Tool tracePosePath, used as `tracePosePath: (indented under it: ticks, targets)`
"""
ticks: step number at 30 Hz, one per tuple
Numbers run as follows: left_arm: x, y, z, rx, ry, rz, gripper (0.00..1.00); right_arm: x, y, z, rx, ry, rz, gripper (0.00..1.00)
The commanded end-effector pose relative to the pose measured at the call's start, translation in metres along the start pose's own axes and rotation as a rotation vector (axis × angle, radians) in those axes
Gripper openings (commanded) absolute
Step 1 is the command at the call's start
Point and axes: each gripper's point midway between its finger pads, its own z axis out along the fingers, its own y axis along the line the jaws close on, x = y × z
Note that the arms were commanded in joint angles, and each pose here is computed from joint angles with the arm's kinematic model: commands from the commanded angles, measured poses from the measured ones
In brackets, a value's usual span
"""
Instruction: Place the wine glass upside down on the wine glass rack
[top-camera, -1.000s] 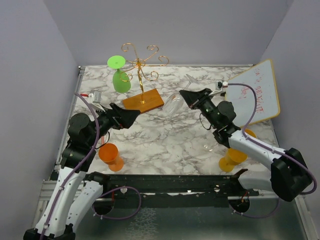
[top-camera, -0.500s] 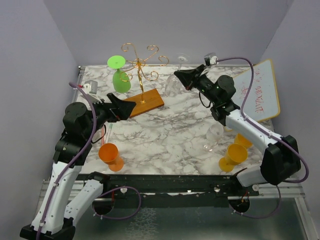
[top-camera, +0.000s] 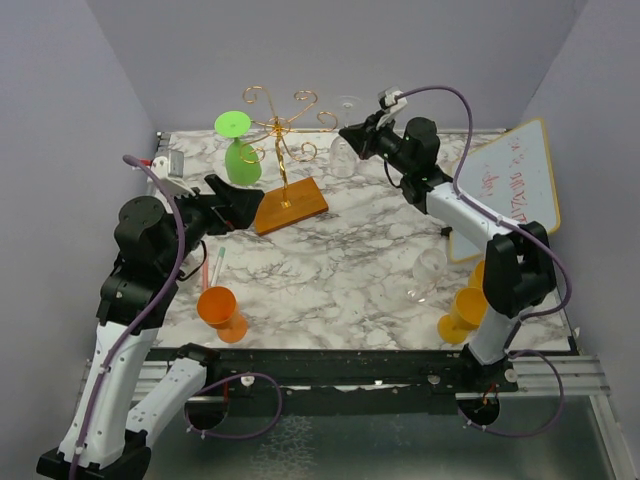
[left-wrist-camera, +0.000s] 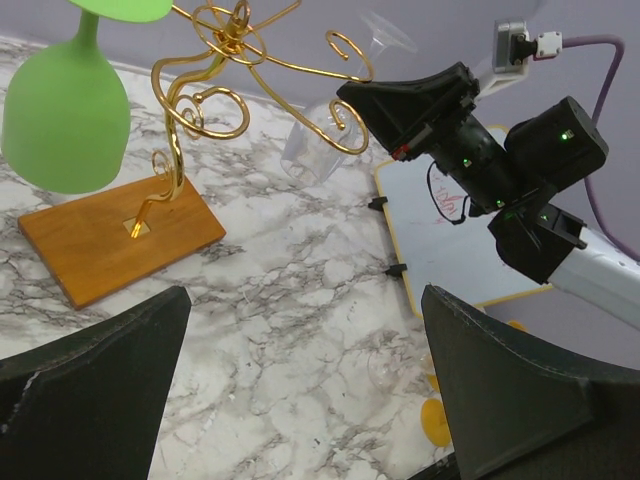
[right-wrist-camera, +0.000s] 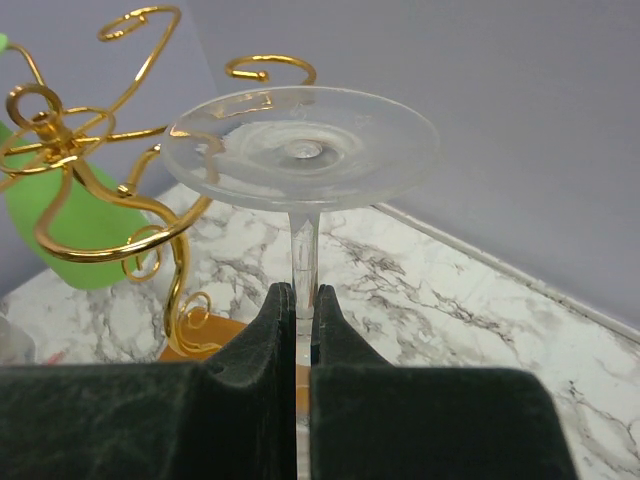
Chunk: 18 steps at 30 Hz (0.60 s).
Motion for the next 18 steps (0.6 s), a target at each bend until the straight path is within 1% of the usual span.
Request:
tracePosePath:
  ticks: [1, 10, 16, 18]
  targets:
    - [-0.006, 0.003, 0.003, -0.031, -0.002, 0.01, 0.99, -0.01, 0.0, 0.014, -0.126, -0.01, -0.076, 0.01]
    - [-0.01, 0.006, 0.015, -0.057, 0.003, 0.016, 0.99, -0.002, 0.013, 0.03, -0.37, 0.006, -0.157, 0.01]
    - [-0.015, 0.008, 0.019, -0.075, -0.004, 0.024, 0.99, 0.009, 0.016, 0.045, -0.449, 0.021, -0.157, 0.0]
    - [-0.015, 0.01, 0.02, -0.08, -0.004, 0.028, 0.99, 0.01, 0.017, 0.047, -0.475, 0.005, -0.191, 0.01]
